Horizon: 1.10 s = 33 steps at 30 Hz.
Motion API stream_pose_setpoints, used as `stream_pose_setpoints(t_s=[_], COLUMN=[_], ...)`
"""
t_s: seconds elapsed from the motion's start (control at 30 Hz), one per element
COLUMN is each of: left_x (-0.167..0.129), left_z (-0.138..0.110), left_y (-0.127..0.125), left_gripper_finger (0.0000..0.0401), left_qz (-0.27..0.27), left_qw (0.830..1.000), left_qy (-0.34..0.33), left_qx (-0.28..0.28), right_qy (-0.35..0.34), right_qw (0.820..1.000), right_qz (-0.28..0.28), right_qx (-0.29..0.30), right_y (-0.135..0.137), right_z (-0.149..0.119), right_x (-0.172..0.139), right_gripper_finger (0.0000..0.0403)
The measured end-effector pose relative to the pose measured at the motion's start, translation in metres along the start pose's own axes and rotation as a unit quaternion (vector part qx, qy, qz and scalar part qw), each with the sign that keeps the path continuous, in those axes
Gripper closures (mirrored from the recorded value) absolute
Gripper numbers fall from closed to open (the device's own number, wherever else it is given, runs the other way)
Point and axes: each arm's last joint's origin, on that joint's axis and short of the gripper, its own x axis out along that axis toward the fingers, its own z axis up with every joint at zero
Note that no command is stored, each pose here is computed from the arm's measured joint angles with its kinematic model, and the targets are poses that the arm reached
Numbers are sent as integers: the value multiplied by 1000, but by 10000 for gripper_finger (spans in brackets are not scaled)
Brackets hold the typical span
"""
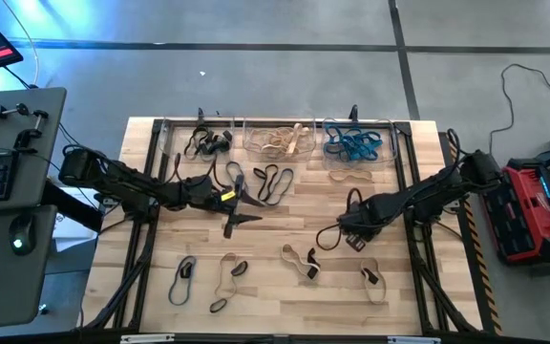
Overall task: Sort rubber bands into baskets
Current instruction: Put the black rubber band into the left transparent bin
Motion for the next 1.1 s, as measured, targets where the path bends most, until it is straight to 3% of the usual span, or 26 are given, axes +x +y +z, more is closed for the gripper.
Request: stream_pose_setpoints(t_s=[0.13, 0.37, 0.53, 0.8, 1.1], left_x=[0, 1, 4, 12, 21], left_z=[0, -1, -1, 8, 26], left_y=[0, -4, -8, -16, -15], left_gripper_finger=[240, 240, 240, 231, 196], left_qz=[-1, 23, 82, 100, 101], left_qw=[1000, 999, 994, 991, 992], left_qy=[0, 10, 45, 68, 50], left_qx=[-4, 26, 49, 52, 58], right_qy=[-10, -156, -311, -472, -527], right_qw=[1000, 982, 932, 838, 784], right_qz=[11, 61, 126, 192, 240], right_qx=[-21, -86, -138, -195, -222], right_y=[3, 31, 53, 72, 80], right_z=[2, 24, 50, 68, 71], right_x=[0, -34, -61, -88, -104], right_gripper_finger=[394, 400, 401, 402, 402])
